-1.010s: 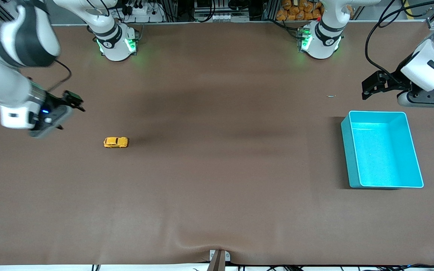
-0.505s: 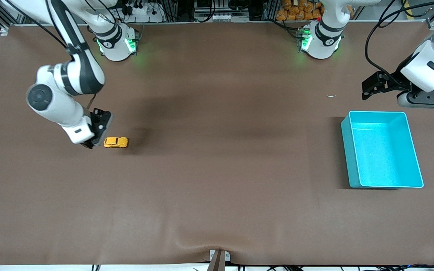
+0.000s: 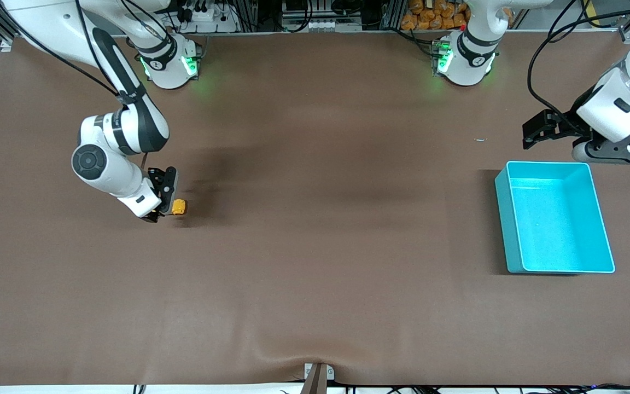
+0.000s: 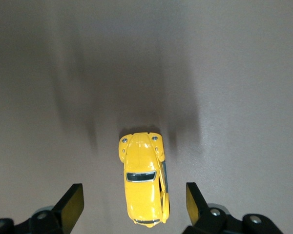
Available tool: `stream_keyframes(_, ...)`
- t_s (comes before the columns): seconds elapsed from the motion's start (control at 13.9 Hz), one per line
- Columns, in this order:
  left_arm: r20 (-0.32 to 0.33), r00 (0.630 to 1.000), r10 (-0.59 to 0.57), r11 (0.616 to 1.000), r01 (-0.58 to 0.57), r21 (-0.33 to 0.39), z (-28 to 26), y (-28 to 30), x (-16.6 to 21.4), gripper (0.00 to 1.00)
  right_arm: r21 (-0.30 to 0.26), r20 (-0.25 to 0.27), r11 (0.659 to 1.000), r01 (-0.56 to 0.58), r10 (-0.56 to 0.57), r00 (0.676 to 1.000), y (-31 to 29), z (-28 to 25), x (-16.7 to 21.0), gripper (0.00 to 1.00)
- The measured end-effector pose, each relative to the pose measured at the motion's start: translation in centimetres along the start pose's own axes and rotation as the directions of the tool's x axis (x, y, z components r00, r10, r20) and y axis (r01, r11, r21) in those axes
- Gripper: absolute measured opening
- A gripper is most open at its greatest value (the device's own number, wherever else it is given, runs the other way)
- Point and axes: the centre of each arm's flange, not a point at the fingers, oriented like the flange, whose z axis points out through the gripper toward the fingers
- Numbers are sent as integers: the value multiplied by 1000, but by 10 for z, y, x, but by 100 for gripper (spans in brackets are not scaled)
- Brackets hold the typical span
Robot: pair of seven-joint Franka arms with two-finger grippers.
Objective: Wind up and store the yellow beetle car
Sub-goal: 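Lower the right gripper and grasp the yellow car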
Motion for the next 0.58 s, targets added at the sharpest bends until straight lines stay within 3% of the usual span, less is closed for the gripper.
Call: stream_keyframes(0.58,-7,1000,0,1000,0,-1,-1,0,1,100,-20,-8,1000,11,-11,1000,3,26,-2,78)
